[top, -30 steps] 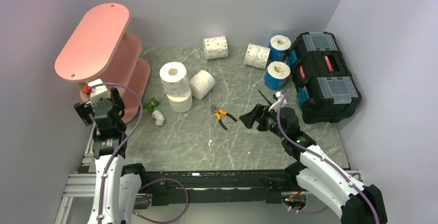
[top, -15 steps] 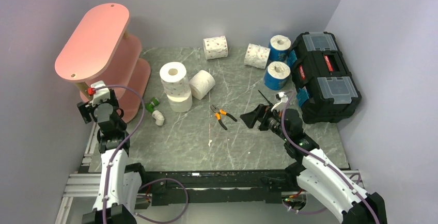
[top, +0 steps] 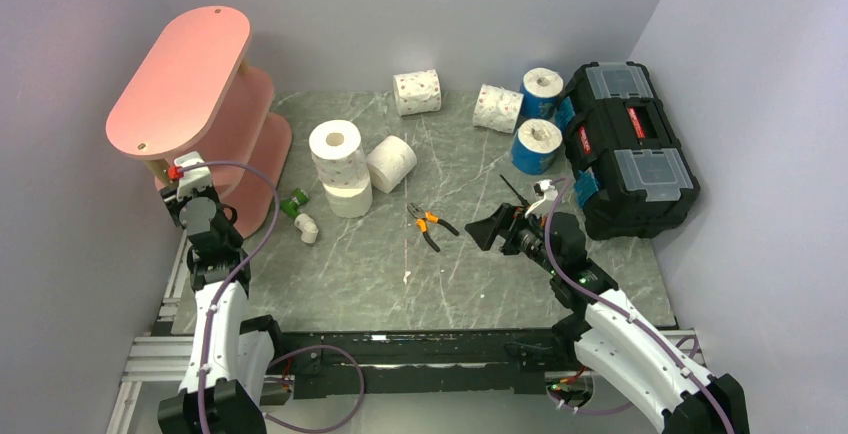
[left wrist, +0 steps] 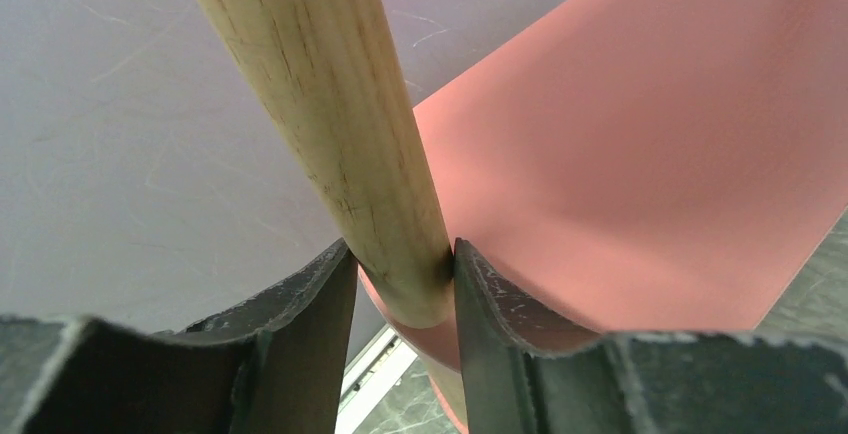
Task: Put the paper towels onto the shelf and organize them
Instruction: Move the shelf to the center of the board.
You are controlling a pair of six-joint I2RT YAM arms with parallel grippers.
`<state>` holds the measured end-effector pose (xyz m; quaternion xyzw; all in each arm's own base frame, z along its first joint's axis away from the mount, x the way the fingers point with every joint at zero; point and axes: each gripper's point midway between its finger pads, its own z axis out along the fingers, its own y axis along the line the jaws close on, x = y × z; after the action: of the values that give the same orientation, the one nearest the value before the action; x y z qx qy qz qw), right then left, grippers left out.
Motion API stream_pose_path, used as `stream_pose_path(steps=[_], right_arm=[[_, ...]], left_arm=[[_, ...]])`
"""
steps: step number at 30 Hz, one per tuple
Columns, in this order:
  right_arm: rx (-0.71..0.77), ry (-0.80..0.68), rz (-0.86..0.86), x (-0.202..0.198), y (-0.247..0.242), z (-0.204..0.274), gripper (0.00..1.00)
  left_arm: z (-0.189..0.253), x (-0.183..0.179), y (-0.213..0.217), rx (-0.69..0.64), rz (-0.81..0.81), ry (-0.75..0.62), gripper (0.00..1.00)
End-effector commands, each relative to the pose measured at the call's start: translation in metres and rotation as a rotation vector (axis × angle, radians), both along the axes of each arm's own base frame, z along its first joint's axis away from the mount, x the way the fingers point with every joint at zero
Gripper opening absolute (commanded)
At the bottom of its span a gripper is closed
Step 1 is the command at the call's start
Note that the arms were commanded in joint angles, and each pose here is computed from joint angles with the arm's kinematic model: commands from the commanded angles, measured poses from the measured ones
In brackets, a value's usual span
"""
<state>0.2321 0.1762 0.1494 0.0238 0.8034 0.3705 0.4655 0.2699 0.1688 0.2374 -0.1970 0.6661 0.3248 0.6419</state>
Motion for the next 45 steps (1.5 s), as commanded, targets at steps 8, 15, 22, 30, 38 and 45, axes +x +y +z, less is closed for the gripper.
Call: stream_pose_path(steps=[8, 15, 22, 30, 38, 45], right_arm=[[0.020, -0.032, 0.005, 0.002, 0.003, 0.010, 0.98], [0.027, -0.026, 0.011, 0.002, 0.005, 0.008, 0.98], [0.038, -0.026, 0.029, 0.002, 0.008, 0.010, 0.97], [0.035, -0.042, 0.017, 0.003, 0.006, 0.017, 0.98], [0.036, -0.038, 0.018, 0.005, 0.007, 0.018, 0.97], [0.034, -0.036, 0.014, 0.006, 0.007, 0.017, 0.97]], left_arm=[[0.025, -0.004, -0.001, 0.007, -0.006, -0.097, 0.25], [0.022, -0.014, -0.004, -0.034, 0.008, -0.109, 0.00], [0.029, -0.023, -0.012, -0.072, -0.009, -0.122, 0.00], [0.030, -0.029, -0.031, -0.168, -0.071, -0.164, 0.00], [0.024, -0.036, -0.053, -0.227, -0.129, -0.141, 0.00], [0.033, -0.044, -0.051, -0.216, -0.088, -0.133, 0.40]])
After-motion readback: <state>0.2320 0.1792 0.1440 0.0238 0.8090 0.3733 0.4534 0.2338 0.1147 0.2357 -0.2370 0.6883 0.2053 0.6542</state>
